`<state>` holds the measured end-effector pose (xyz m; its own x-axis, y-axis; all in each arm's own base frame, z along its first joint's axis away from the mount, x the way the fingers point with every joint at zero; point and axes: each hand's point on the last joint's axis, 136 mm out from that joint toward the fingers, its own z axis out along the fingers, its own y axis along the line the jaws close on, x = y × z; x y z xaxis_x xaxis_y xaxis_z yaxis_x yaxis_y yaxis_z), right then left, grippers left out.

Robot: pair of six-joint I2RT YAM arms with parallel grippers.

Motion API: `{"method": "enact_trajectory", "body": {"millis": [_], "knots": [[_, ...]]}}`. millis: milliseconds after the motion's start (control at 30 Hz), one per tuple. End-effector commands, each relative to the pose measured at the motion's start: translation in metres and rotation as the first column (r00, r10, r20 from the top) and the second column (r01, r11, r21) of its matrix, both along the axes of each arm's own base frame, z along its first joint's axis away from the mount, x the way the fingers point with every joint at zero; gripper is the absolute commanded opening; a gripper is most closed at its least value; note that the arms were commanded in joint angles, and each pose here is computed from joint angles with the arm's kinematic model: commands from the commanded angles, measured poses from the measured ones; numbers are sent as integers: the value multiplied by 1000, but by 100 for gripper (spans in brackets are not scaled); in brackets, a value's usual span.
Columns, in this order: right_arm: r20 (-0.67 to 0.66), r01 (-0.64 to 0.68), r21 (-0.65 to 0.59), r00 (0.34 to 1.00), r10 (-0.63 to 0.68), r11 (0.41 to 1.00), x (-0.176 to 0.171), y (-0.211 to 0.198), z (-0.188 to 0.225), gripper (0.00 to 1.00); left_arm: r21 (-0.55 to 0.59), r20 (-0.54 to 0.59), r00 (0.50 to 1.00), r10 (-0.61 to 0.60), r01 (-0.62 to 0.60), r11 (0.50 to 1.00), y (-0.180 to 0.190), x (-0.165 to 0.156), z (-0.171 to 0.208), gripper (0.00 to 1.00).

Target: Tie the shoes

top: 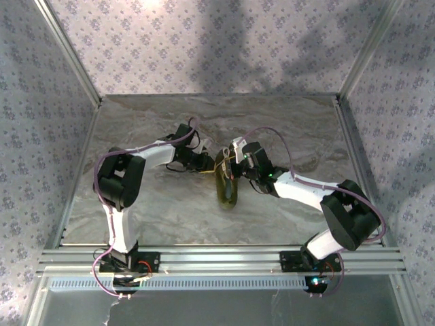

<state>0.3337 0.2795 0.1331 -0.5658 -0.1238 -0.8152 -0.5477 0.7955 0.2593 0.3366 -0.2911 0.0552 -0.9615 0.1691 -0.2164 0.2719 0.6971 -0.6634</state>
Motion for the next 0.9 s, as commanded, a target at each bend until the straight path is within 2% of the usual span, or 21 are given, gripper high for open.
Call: {"method": "enact_trajectory", "body": {"millis": [0,400,500,667,867], "knots": [[14,6,-9,1000,-6,1000,1,-1,4,0,-27,-6,1000,-23,23,999,-6,-1,3,19],[15,14,-9,1000,-14,1000,1,-2,3,0,-14,14,1000,-16,17,1000,-4,0,7,1],[17,32,-18,999,-32,999,3,-6,4,0,9,45,999,3,-4,1000,3,2,13,0],[16,151,-83,989,-150,985,15,-25,1,0,24,102,994,49,-52,998,16,0,30,0],[-11,160,-52,987,-161,986,26,-27,7,0,33,137,984,109,-115,993,29,-17,48,0]]}}
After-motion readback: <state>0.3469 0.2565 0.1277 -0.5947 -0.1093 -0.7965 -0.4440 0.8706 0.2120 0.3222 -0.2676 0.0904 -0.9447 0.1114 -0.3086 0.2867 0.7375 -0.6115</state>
